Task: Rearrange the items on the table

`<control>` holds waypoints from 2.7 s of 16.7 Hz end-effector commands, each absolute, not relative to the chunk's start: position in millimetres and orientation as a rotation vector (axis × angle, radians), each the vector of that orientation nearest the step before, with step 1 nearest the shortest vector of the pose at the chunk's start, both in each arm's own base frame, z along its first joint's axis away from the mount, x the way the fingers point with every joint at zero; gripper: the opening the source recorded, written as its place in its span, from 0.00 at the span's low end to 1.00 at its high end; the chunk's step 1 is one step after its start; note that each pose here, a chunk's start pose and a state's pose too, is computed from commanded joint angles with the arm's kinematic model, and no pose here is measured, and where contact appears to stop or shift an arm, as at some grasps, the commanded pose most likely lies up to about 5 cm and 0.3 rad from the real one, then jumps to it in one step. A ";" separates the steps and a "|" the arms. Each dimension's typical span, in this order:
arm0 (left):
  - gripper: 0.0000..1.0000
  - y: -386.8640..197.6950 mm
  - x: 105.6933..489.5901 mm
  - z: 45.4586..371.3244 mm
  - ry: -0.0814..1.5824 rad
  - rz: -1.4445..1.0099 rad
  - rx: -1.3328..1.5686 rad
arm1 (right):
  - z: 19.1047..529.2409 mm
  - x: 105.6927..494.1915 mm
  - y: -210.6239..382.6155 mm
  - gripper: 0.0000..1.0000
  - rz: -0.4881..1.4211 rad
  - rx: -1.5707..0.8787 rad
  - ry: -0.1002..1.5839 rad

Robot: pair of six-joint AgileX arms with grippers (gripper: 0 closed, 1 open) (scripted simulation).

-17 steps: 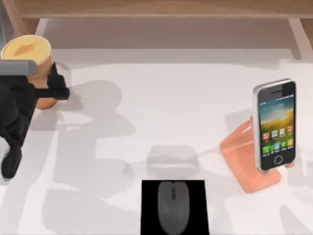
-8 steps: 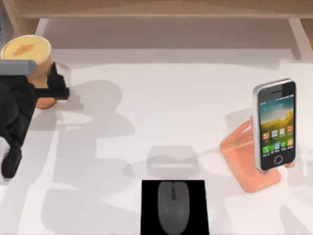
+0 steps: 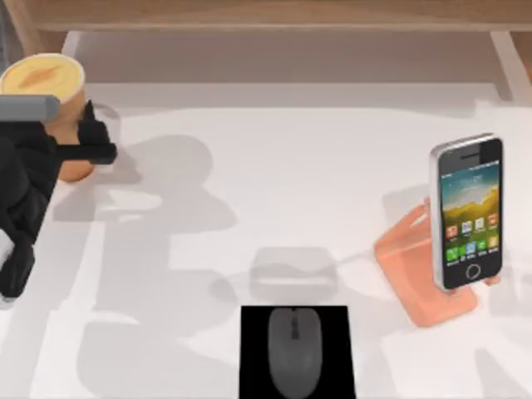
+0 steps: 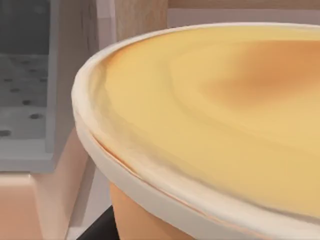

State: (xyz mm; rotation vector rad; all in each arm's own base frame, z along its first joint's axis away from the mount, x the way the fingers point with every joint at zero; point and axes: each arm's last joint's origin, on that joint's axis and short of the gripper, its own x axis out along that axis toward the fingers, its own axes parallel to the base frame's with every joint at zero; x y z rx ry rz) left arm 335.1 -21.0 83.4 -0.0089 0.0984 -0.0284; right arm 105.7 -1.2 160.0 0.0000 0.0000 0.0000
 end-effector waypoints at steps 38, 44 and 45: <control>0.00 -135.0 455.4 252.0 0.085 -0.033 -0.007 | 160.0 105.7 -1.2 1.00 0.000 0.000 0.000; 0.00 -133.3 456.7 251.3 0.086 -0.028 -0.008 | 160.0 105.7 -1.2 1.00 0.000 0.000 0.000; 0.00 -133.3 456.9 251.2 0.087 -0.028 -0.008 | 160.0 105.7 -1.2 1.00 0.000 0.000 0.000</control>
